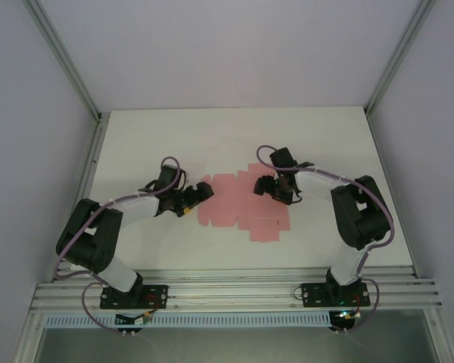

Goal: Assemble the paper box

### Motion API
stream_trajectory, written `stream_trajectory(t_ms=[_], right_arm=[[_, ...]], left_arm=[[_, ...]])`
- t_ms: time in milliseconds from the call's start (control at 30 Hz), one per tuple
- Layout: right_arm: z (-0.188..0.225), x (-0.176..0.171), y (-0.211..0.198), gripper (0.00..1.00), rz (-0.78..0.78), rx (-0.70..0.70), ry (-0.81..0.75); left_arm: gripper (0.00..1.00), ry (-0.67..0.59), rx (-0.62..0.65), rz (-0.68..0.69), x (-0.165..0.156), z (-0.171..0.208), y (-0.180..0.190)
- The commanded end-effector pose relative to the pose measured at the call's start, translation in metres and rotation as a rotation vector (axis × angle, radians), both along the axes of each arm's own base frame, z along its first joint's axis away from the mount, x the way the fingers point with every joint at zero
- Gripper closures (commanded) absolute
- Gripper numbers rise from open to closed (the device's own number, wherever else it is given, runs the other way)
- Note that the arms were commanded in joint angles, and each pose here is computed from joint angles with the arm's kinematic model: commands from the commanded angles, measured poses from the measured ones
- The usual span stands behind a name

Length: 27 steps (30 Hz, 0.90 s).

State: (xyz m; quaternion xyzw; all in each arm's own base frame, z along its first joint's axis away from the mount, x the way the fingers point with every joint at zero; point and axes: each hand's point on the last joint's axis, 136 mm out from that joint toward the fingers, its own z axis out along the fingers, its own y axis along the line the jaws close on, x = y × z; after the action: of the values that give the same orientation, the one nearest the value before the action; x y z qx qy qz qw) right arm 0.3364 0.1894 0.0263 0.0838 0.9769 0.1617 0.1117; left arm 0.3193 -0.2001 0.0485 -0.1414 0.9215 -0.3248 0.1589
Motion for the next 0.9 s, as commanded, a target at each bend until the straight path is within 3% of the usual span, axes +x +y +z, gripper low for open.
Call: stream_trajectory(t_ms=[0,300,467,867], right_arm=[[-0.054,-0.041,-0.016,0.19,-0.009,-0.07,0.186],[-0.056,-0.044,-0.016,0.19,-0.003,-0.067,0.188],[-0.054,-0.043,-0.013,0.19,0.002,-0.047,0.183],[-0.059,-0.044,-0.014,0.19,-0.002,-0.053,0.195]], left_arm=[[0.04,0.037,-0.119,-0.198,-0.028,0.004,-0.052],[0.04,0.081,-0.102,-0.226,-0.044,-0.001,-0.058],[0.06,0.073,-0.173,-0.226,-0.04,0.003,-0.067],[0.07,-0.174,-0.345,-0.185,-0.029,0.068,-0.059]])
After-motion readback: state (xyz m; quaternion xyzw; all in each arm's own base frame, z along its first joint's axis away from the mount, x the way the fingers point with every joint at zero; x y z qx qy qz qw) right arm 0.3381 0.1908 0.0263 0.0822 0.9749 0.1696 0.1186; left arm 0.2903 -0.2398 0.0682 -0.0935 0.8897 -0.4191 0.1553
